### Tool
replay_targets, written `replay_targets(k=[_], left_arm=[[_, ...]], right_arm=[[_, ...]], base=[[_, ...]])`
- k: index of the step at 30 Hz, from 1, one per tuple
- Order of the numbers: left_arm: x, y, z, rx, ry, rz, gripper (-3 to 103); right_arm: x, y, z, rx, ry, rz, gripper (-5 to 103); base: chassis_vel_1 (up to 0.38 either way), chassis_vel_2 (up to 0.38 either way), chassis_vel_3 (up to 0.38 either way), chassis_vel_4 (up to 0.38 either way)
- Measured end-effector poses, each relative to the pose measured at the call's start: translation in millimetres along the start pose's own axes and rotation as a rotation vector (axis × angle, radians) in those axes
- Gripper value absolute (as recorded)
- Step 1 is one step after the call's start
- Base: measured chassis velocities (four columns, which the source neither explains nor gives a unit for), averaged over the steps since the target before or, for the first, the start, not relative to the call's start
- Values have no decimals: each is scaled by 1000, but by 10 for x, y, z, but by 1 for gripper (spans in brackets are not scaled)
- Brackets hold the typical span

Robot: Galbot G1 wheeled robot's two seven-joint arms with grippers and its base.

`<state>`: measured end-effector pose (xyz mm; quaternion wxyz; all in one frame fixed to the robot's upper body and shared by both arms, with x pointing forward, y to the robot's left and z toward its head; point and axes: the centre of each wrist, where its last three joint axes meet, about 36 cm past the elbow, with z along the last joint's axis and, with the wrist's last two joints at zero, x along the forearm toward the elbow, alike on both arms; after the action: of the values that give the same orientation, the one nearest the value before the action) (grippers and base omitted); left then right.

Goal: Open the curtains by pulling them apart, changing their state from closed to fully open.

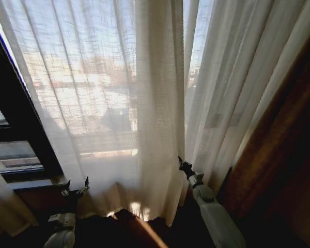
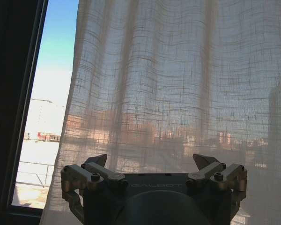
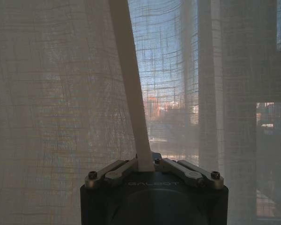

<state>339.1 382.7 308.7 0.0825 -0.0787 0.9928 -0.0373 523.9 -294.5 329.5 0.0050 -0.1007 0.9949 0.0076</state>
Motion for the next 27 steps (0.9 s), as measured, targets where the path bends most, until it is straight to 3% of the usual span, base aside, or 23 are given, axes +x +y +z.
replay_targets(k=[16,21,27], left_arm=[[0,0,0,0,0,0,100],[0,0,0,0,0,0,100],[0,-2,1,0,0,1,100]], right_arm=[[16,-40,-14,-1,-3,3,0],[5,29,-22,-38,-36,-3,0],[-13,69,-32,-39,-68,-1,0]], base=[[-358,-350,357,347],[-358,-351,344,350],[-190,-213,213,202]])
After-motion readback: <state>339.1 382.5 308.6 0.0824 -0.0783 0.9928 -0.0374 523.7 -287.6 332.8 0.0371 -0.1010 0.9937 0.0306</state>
